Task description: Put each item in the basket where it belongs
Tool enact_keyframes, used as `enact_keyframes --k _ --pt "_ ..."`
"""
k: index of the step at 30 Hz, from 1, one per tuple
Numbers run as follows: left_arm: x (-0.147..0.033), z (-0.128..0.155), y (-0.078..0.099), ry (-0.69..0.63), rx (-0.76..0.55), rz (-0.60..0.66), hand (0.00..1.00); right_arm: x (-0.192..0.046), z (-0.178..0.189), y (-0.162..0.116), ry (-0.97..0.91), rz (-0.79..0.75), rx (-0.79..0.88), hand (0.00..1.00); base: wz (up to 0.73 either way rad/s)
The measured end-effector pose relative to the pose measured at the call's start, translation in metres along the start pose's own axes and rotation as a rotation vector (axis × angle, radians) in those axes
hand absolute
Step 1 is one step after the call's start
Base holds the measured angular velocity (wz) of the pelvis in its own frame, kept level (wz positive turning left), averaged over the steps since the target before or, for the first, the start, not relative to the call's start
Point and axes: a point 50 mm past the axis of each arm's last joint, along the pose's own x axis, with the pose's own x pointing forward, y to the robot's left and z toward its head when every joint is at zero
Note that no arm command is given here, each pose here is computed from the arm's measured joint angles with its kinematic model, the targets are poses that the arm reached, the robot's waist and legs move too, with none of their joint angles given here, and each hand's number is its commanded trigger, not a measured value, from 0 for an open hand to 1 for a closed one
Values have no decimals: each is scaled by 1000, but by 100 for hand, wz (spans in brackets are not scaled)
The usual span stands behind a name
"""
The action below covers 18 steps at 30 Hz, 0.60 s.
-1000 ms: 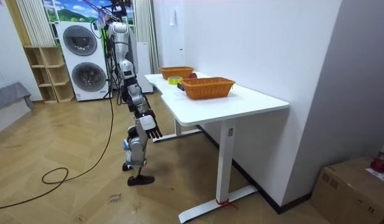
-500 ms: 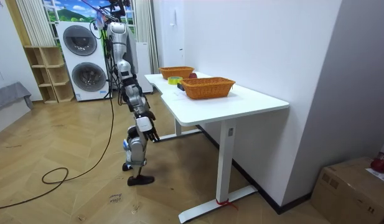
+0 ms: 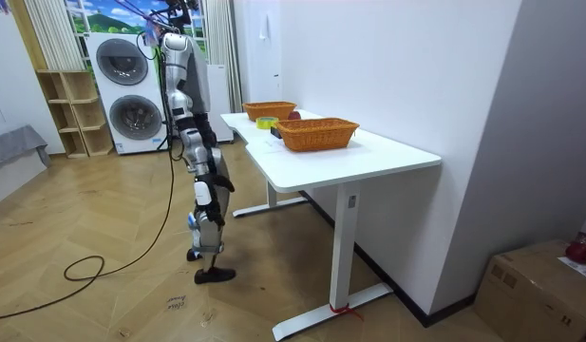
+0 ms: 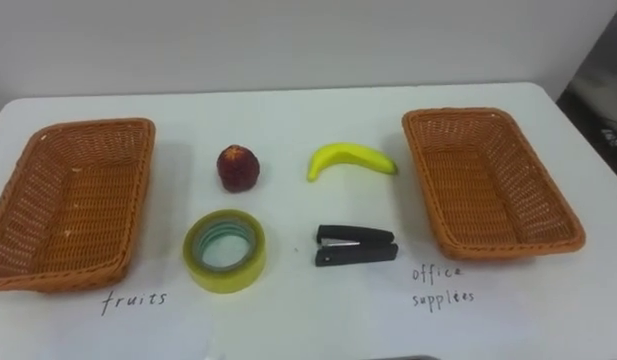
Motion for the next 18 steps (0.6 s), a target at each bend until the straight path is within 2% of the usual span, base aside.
enact_keyframes --k 3,7,11,18 --pt "0 0 1 -5 0 4 0 0 15 2 -47 -38 91 0 -8" --pt "0 1 12 -8 -11 34 0 -4 43 1 -144 -100 238 0 -5" --pt "-1 -2 23 -20 7 72 0 -11 71 6 -238 -144 326 0 -5" --pt "-3 -2 28 -47 39 106 0 -28 108 13 -378 -203 425 0 -7"
